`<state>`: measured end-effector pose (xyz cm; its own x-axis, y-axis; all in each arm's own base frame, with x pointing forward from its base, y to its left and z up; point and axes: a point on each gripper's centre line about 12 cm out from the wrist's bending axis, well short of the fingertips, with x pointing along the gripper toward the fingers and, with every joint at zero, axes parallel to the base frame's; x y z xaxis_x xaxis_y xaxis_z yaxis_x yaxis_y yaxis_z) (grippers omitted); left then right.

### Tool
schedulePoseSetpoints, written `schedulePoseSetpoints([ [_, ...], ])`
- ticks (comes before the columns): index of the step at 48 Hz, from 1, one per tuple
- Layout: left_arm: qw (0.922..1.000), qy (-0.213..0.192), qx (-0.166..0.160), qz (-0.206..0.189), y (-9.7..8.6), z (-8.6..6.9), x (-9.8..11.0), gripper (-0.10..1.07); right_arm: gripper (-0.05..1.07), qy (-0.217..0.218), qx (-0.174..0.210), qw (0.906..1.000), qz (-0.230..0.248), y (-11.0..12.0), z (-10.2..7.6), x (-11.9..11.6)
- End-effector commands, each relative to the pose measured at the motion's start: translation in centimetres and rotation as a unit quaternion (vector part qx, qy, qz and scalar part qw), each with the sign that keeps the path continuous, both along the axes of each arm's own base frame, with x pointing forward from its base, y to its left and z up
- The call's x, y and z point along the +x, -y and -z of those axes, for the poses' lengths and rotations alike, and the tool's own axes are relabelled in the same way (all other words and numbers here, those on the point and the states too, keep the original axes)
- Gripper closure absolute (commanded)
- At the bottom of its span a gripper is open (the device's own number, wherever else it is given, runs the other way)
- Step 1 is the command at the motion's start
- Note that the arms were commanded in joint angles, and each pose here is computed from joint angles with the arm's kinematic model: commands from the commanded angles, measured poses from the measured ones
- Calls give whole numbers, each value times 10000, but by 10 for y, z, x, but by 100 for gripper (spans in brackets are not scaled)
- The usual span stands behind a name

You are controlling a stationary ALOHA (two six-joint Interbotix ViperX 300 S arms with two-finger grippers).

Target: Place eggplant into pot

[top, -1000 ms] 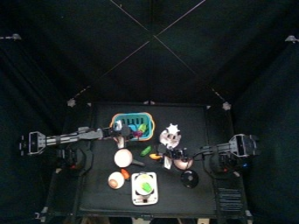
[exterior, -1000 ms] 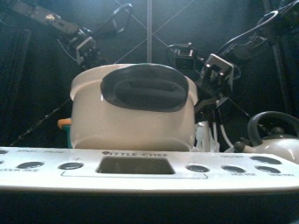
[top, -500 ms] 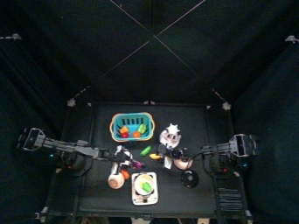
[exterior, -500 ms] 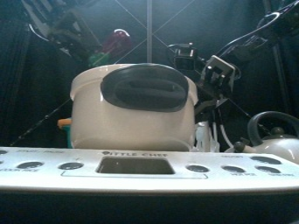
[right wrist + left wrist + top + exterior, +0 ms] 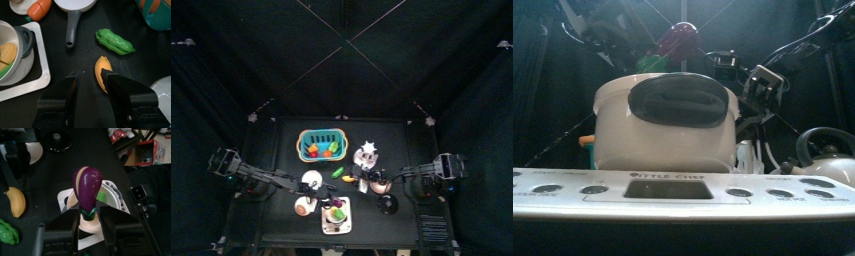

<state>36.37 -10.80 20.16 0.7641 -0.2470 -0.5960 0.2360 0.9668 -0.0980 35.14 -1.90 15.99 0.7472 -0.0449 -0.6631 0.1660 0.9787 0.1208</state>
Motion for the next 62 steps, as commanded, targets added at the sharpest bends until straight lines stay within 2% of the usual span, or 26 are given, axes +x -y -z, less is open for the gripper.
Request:
schedulePoseSetpoints([
  [1, 9999, 107, -74, -6, 4, -9, 8, 37, 25, 129, -15, 9999, -37, -2, -8, 3],
  [9, 10000, -18, -46, 7, 4, -2, 6, 33, 25, 99, -8, 9999, -39, -2, -5, 4],
  [23, 9999, -115, -87, -48, 2, 2, 6, 9, 25, 91, -7, 9999, -55, -3, -4, 8],
  [33, 9999, 127, 50, 24, -1, -8, 4, 8, 25, 84, -7, 9999, -70, -4, -4, 8],
  [38, 9993, 324, 190, -49, -15, -13, -1, 8, 25, 84, -7, 9999, -70, -4, -4, 9],
  [49, 9950, 788, 232, -566, -53, -21, -11, 8, 25, 137, -21, 9999, -80, -4, -7, 12],
  [62, 9936, 797, 246, -766, -68, -19, -23, 8, 25, 209, -6, 9997, -109, -8, -17, 15],
])
